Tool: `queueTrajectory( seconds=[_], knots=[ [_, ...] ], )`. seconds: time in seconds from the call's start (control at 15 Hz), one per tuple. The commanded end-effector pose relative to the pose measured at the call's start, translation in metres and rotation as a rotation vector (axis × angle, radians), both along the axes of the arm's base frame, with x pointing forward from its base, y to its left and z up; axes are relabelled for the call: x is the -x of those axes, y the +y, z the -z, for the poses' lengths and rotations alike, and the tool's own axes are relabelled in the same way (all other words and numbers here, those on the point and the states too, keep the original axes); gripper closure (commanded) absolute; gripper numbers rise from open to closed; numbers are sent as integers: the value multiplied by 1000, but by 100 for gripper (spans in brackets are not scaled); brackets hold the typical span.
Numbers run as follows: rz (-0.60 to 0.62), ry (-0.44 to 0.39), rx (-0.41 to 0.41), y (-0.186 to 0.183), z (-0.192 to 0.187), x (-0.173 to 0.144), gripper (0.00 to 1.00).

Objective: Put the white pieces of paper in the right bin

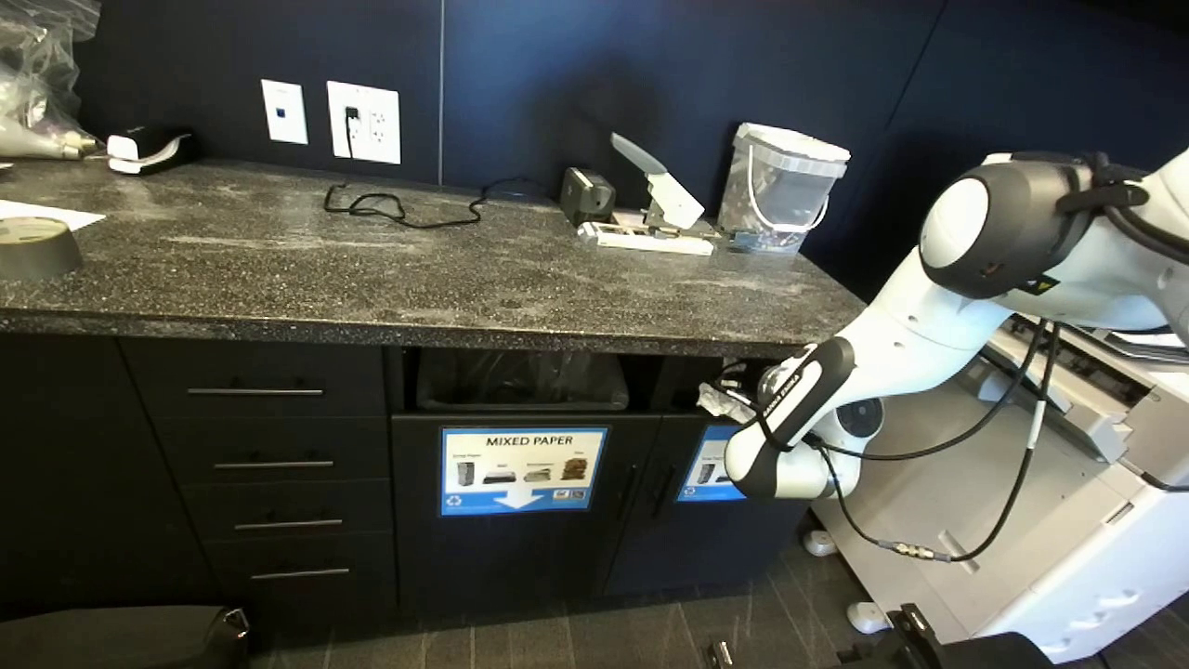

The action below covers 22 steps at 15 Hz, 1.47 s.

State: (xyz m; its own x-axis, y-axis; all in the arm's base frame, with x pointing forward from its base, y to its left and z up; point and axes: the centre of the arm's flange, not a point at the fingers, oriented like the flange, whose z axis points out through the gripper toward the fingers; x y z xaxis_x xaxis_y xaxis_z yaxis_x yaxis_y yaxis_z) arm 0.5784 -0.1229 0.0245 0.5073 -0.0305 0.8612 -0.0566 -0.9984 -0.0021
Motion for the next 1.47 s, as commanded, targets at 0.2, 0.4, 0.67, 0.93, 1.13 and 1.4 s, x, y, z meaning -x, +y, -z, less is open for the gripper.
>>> queueTrajectory(
  seconds=[0.2, 0.4, 0.67, 0.93, 1.13, 1.4],
  knots=[
    [36, -101, -22, -15, 16, -22, 88],
    [33, -124, 0, -18, 12, -29, 88],
    [31, -146, 8, -23, 6, -40, 88],
    [19, -139, -3, -17, 13, -42, 63],
    [9, -134, -2, -16, 11, -43, 48],
    [-26, -124, 23, -8, 5, -43, 19]
  ],
)
